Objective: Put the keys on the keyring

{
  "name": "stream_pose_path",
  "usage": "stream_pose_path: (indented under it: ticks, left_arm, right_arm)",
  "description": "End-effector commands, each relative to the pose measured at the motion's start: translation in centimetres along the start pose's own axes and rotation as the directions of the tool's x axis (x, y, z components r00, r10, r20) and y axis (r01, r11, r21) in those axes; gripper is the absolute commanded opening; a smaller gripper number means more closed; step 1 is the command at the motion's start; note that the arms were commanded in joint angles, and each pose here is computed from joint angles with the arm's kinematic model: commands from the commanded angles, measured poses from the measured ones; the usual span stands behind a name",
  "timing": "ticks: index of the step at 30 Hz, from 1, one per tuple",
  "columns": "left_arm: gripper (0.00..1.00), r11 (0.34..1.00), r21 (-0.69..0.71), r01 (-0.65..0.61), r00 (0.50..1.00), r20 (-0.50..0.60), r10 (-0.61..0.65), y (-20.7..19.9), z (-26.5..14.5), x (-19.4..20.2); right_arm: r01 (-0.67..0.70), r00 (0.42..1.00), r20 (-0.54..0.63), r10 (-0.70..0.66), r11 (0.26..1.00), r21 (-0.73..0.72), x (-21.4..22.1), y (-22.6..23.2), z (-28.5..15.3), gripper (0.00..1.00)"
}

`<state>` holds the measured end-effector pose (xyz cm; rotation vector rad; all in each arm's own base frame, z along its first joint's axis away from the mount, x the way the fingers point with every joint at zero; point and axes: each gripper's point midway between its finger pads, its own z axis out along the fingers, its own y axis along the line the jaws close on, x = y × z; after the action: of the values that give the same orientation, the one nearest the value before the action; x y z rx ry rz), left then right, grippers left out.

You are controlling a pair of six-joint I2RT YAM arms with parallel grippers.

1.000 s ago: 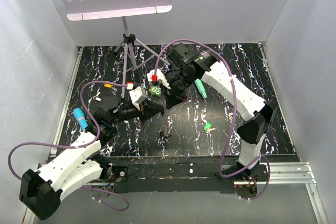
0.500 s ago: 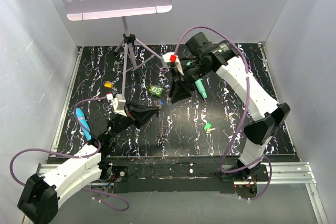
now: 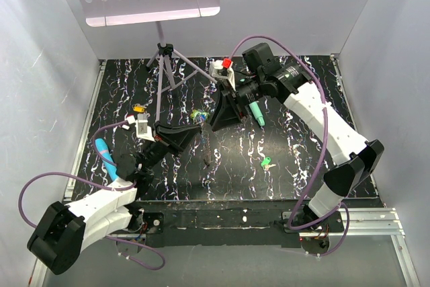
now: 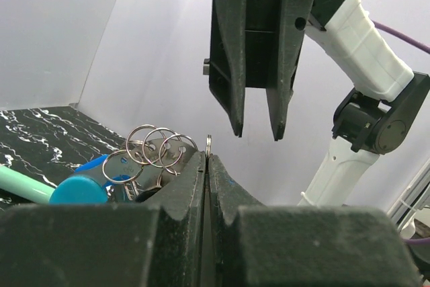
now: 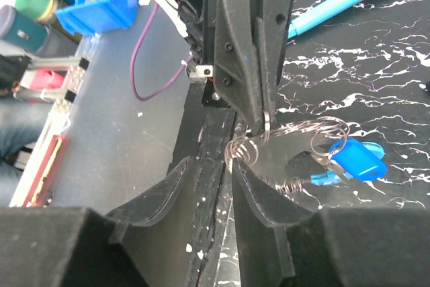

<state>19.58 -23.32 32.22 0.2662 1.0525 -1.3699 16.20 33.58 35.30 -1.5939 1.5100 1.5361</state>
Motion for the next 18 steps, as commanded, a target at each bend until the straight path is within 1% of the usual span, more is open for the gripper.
stream_pose_path:
  ticks: [1, 8, 18]
  left_arm:
    - [0.00, 0.986, 0.154, -0.067, 0.978, 0.208, 0.034, -4.4, 1.0, -5.8]
    - [0.00, 0.986, 0.155, -0.069, 0.978, 0.205, 0.036, -4.5, 1.0, -5.8]
    - [0.00, 0.987, 0.148, -0.066, 0.980, 0.197, 0.036, -4.3, 1.1, -5.6]
  right_arm:
    - [-0.019, 0.997, 0.077, 0.019, 1.000, 0.007, -2.6, -0.1, 0.1, 0.36]
    - [-0.109, 0.992, 0.075, 0.105, 0.993, 0.045, -1.4, -2.2, 0.8, 0.35]
    - [-0.119, 0.991, 0.067, 0.118, 0.993, 0.004, -1.3, -1.9, 1.9, 0.35]
